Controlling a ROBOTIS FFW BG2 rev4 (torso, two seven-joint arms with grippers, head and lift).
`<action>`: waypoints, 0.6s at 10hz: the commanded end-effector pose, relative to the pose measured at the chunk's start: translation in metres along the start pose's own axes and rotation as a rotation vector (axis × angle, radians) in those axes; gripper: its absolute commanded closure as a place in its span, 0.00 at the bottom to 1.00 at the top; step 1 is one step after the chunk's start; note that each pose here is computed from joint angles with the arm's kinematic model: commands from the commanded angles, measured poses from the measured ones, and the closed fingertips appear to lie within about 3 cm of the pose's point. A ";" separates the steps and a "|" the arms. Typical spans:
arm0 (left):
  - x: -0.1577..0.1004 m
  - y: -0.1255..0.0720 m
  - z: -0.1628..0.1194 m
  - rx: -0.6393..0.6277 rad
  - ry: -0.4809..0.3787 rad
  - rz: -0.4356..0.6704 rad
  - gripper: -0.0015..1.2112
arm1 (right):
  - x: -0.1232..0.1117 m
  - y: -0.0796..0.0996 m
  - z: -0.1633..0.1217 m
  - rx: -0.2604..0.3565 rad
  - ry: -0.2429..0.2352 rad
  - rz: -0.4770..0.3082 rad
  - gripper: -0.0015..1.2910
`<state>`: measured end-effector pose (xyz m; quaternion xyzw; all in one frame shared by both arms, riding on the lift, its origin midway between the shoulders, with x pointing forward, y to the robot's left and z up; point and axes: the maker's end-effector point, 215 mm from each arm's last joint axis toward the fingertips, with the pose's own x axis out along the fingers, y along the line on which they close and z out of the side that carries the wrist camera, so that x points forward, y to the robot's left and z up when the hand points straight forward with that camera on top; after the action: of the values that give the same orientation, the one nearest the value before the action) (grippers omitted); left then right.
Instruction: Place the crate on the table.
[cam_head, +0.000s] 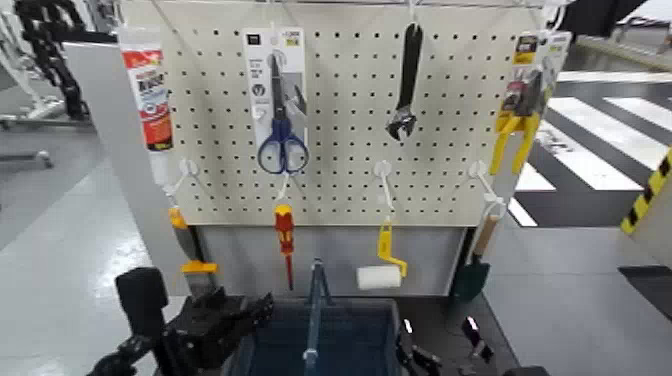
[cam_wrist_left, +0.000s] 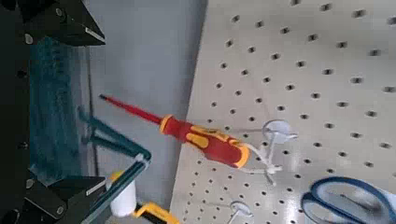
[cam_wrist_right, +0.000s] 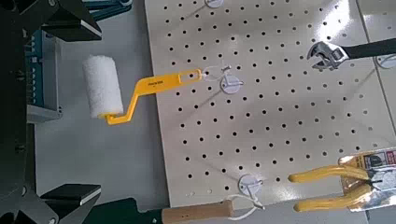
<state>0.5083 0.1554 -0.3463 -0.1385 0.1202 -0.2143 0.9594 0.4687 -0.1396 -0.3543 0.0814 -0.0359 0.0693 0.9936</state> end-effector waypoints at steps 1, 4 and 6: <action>-0.023 0.022 -0.002 0.114 -0.102 0.134 0.19 | 0.000 -0.003 0.000 -0.003 -0.001 -0.003 0.12; -0.044 0.035 -0.005 0.233 -0.168 0.239 0.19 | 0.000 -0.005 0.001 -0.006 -0.001 -0.005 0.12; -0.051 0.033 -0.009 0.288 -0.182 0.263 0.19 | 0.000 -0.006 0.001 -0.009 -0.002 -0.004 0.12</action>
<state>0.4761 0.2061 -0.3570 -0.0105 0.0224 -0.0881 0.9958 0.4689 -0.1448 -0.3544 0.0776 -0.0369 0.0673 0.9940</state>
